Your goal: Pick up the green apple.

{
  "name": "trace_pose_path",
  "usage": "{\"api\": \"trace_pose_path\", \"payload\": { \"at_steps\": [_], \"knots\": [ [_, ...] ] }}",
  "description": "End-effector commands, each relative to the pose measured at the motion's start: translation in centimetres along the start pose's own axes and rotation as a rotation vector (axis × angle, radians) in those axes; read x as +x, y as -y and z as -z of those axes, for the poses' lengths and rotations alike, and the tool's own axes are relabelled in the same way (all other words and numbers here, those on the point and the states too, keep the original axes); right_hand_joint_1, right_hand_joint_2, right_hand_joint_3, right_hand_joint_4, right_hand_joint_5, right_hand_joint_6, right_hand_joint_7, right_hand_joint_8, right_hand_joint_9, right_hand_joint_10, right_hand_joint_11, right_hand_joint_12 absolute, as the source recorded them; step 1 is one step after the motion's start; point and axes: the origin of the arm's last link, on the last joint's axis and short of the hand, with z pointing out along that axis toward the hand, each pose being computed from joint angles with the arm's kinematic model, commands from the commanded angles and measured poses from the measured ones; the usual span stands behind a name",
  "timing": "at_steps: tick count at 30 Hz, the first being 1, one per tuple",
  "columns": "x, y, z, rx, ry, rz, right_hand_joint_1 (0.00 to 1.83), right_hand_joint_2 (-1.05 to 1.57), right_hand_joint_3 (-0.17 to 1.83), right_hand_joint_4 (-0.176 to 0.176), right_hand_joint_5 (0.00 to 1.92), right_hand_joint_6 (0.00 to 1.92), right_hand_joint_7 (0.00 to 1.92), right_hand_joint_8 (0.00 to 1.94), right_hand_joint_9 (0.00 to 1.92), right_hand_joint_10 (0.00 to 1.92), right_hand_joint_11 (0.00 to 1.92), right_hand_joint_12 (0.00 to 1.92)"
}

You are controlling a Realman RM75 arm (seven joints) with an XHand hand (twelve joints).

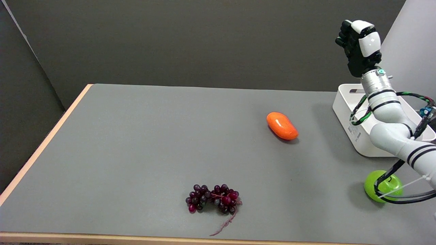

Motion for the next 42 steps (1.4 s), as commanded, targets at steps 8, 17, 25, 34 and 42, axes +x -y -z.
{"api": "trace_pose_path", "payload": {
  "at_steps": [8,17,25,34,42],
  "knots": [
    [2.5,7.0,7.0,0.229,0.074,0.144,0.25,0.78,0.95,-0.114,0.18,0.43,0.15,0.39,0.03,0.71,0.0,0.87],
    [6.0,7.8,13.7,0.228,0.003,0.245,0.26,0.78,0.95,-0.118,0.18,0.44,0.15,0.4,0.04,0.71,0.0,0.9],
    [7.8,9.3,19.1,0.292,-0.103,0.485,0.28,0.8,0.9,-0.118,0.18,0.43,0.16,0.39,0.05,0.73,0.0,0.9],
    [7.8,12.4,21.6,0.449,-0.295,0.833,0.32,0.8,0.84,-0.118,0.24,0.49,0.26,0.46,0.13,0.83,0.0,1.0],
    [8.4,11.7,22.6,0.388,-0.376,1.108,0.5,0.78,0.83,-0.092,0.41,0.84,0.48,0.63,0.33,1.03,0.07,1.3]
  ]
}}
